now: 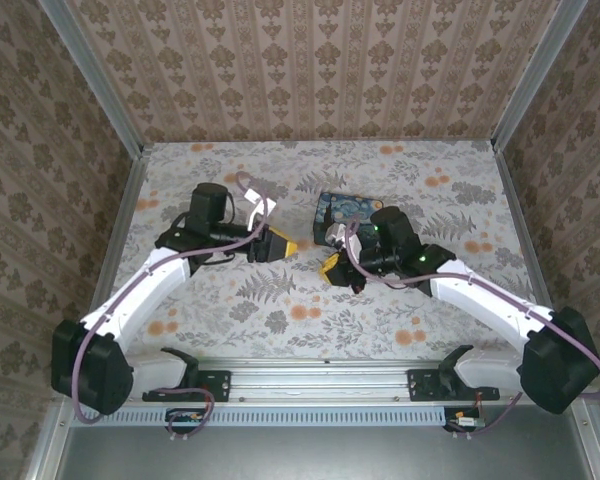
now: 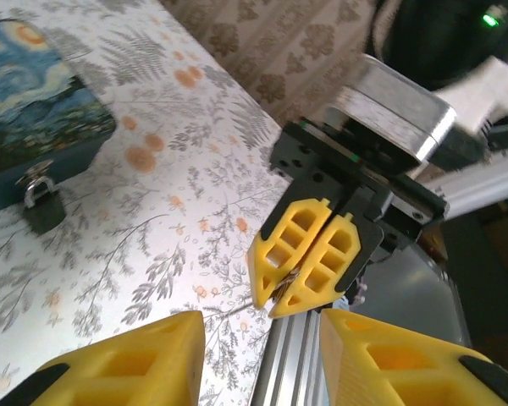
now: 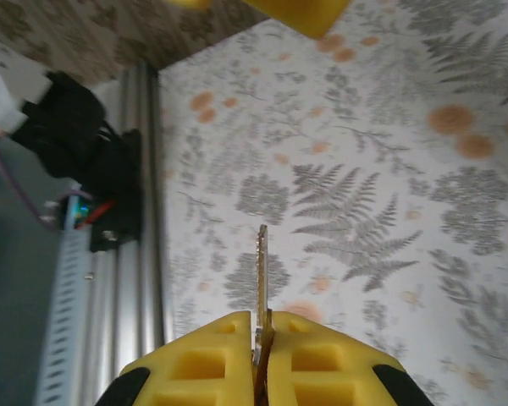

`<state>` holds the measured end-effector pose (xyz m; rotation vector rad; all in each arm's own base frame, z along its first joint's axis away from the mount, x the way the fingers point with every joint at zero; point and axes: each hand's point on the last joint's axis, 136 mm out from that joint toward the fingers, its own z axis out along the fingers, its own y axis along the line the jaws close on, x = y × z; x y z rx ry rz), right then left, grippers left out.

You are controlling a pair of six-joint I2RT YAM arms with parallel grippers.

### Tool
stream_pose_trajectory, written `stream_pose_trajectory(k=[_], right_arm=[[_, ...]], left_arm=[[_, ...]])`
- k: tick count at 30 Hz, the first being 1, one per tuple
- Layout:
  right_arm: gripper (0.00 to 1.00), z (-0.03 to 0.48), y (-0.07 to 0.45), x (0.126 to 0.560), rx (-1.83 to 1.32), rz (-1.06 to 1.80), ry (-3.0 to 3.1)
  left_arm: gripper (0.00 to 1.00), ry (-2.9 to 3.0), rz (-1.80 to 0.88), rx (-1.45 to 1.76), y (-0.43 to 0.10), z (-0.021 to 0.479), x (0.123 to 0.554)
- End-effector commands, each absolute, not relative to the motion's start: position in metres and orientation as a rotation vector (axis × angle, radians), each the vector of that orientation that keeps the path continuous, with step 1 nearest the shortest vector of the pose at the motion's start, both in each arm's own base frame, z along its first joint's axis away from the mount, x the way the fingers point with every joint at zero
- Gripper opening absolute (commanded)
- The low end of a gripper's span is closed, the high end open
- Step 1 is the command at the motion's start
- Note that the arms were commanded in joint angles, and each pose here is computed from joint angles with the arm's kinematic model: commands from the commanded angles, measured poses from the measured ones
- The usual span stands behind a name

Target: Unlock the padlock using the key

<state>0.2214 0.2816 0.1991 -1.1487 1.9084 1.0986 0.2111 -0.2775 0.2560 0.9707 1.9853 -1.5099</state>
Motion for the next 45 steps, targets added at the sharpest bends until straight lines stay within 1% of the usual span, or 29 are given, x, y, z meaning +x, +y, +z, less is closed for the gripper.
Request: stream_pose_trajectory(k=[1, 6, 15, 20, 22, 28, 31, 34, 36, 40, 42, 43, 45], right_arm=[[0.0, 0.22, 0.286, 0.201, -1.135, 1.38, 1.93], [0.0, 0.223, 0.285, 0.201, -1.123, 1.433, 1.947], [0.0, 0.224, 0.286, 0.202, -1.102, 1.482, 1.965], [0.0, 0.225, 0.288, 0.204, -1.099, 1.485, 1.954], [0.0, 0.226, 0.288, 0.204, -1.102, 1.491, 1.946], [0.0, 0.224, 0.289, 0.205, -1.104, 1.49, 1.958], [0.0, 0.22, 0.289, 0.207, -1.099, 1.478, 1.976], [0.06, 0.216, 0.288, 0.209, -1.091, 1.454, 1.994], [0.23, 0.212, 0.284, 0.214, -1.071, 1.423, 2.016], [0.42, 0.21, 0.267, 0.226, -0.994, 1.34, 2.033], [0.47, 0.215, 0.26, 0.232, -0.958, 1.303, 2.012], [0.51, 0.218, 0.257, 0.235, -0.942, 1.275, 2.001], [0.53, 0.225, 0.256, 0.242, -0.909, 1.227, 1.973]], left_arm=[[0.41, 1.825, -1.547, 1.187, -0.292, 0.263, 0.196], [0.4, 1.774, -1.663, 1.248, -0.308, 0.263, 0.187], [0.39, 1.762, -1.72, 1.274, -0.318, 0.26, 0.181], [0.37, 1.773, -1.758, 1.311, -0.325, 0.254, 0.173], [0.32, 1.79, -1.767, 1.321, -0.326, 0.251, 0.171], [0.13, 1.804, -1.755, 1.316, -0.326, 0.248, 0.172], [0.0, 1.803, -1.761, 1.315, -0.326, 0.249, 0.172], [0.0, 1.821, -1.76, 1.294, -0.326, 0.246, 0.175], [0.0, 1.85, -1.747, 1.246, -0.324, 0.243, 0.182], [0.0, 1.925, -1.705, 1.107, -0.316, 0.238, 0.206], [0.0, 1.938, -1.693, 1.084, -0.314, 0.239, 0.209], [0.0, 1.946, -1.686, 1.074, -0.313, 0.24, 0.21], [0.0, 1.972, -1.686, 1.039, -0.313, 0.239, 0.214]])
